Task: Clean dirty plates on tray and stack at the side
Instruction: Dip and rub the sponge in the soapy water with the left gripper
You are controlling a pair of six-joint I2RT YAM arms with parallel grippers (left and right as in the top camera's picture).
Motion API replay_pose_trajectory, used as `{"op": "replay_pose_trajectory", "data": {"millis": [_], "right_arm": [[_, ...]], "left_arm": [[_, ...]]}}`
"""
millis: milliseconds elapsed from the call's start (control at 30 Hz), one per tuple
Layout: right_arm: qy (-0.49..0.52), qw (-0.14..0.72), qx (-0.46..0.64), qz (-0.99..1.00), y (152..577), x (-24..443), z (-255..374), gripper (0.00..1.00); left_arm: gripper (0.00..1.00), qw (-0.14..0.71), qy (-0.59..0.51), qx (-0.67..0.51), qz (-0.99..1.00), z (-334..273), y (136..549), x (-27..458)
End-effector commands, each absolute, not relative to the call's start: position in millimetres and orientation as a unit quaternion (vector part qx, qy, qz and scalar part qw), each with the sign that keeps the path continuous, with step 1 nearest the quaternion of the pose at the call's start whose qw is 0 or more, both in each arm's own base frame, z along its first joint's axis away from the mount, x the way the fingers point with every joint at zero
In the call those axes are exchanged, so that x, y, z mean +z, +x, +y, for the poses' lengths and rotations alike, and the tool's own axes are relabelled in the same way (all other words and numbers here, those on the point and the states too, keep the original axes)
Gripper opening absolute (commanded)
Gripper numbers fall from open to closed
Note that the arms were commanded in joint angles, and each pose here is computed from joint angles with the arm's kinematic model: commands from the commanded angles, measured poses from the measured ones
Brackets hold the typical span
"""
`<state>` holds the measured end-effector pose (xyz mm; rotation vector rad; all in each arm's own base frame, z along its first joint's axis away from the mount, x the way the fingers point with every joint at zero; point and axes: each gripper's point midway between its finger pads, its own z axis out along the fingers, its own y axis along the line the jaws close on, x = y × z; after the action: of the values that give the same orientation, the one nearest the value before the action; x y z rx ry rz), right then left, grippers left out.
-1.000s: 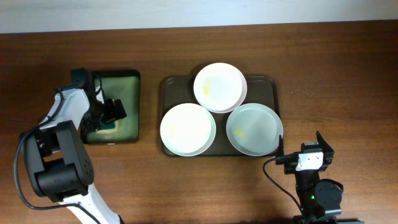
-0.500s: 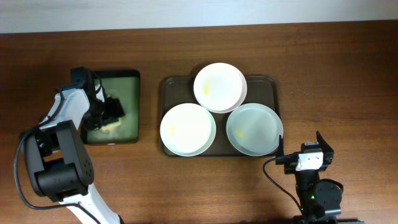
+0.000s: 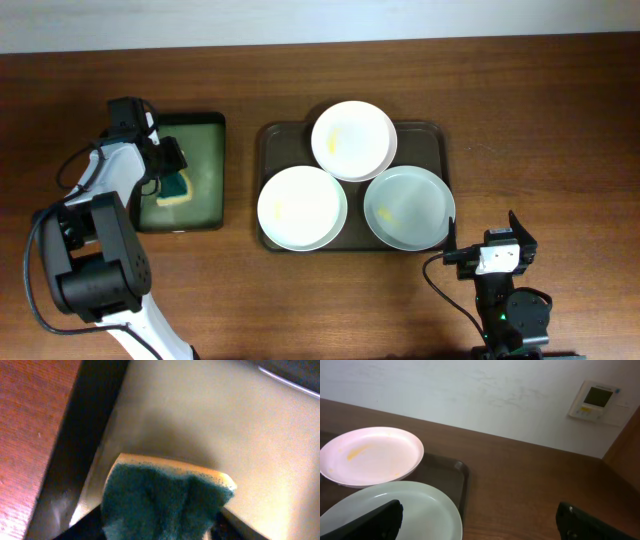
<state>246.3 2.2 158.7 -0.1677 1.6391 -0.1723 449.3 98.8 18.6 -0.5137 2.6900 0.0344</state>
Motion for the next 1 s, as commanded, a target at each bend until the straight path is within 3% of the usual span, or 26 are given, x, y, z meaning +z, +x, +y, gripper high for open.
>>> {"op": "replay_pose_trajectory", "data": {"millis": [0, 67, 100, 133, 167, 200, 433, 467, 600, 633, 667, 700, 733, 767, 800, 967], "right_arm": [[-0.07, 0.674, -0.082, 0.73, 246.1, 156.1, -0.1, 0.98], [-0.07, 0.675, -0.082, 0.73, 246.2, 156.2, -0.1, 0.98], [-0.07, 0.674, -0.082, 0.73, 246.1, 156.1, 0.0, 0.98], [-0.07, 0.675, -0.082, 0.73, 246.2, 156.2, -0.1, 0.98], [-0.07, 0.675, -0.082, 0.73, 246.2, 156.2, 0.0, 0.98], [-0.07, 0.674, -0.082, 0.73, 246.1, 156.1, 0.0, 0.98], [-0.07, 0.674, -0.082, 0.73, 246.1, 156.1, -0.1, 0.98], [-0.07, 0.675, -0.082, 0.73, 246.2, 156.2, 0.0, 0.98], [-0.07, 0.674, -0.082, 0.73, 246.1, 156.1, -0.1, 0.98], [-0.07, 0.674, -0.082, 0.73, 246.1, 156.1, 0.0, 0.98], [-0.07, 0.674, -0.082, 0.73, 246.1, 156.1, 0.0, 0.98], [-0.07, 0.675, -0.082, 0.73, 246.2, 156.2, 0.0, 0.98], [-0.07, 0.675, -0.082, 0.73, 246.2, 156.2, -0.1, 0.98], [-0.07, 0.674, -0.082, 0.73, 246.1, 156.1, 0.0, 0.98], [-0.07, 0.675, -0.082, 0.73, 246.2, 156.2, 0.0, 0.98], [-0.07, 0.675, -0.082, 0.73, 246.2, 156.2, -0.1, 0.98]], "left_arm": [[0.17, 0.193, -0.186, 0.016, 0.963, 101.9, 447.4, 9.8], [0.06, 0.193, -0.186, 0.016, 0.963, 101.9, 447.4, 9.7], [0.05, 0.189, -0.186, 0.016, 0.964, 101.4, 445.6, 9.2], [0.11, 0.178, -0.187, 0.015, 0.966, 100.2, 441.1, 8.0], [0.64, 0.162, -0.186, 0.007, 0.969, 95.9, 435.0, 7.1], [0.99, 0.146, -0.184, -0.008, 0.972, 89.5, 429.3, 7.1], [1.0, 0.024, -0.187, -0.054, 0.981, 63.3, 376.6, 4.4], [0.93, 0.022, -0.186, -0.054, 0.981, 63.2, 375.9, 4.4], [0.11, 0.037, -0.186, -0.038, 0.981, 69.8, 381.9, 4.3], [0.0, 0.039, -0.186, -0.035, 0.981, 71.2, 382.9, 4.3], [0.0, 0.042, -0.186, -0.034, 0.981, 71.7, 384.3, 4.4], [0.05, 0.044, -0.186, -0.034, 0.981, 71.9, 385.1, 4.5], [0.4, 0.047, -0.186, -0.033, 0.981, 72.4, 386.5, 4.6], [0.93, 0.052, -0.186, -0.027, 0.981, 75.0, 388.4, 4.7], [0.99, 0.062, -0.187, -0.01, 0.98, 81.7, 392.1, 5.0], [0.99, 0.103, -0.19, 0.04, 0.975, 102.7, 408.7, 9.0]]}}
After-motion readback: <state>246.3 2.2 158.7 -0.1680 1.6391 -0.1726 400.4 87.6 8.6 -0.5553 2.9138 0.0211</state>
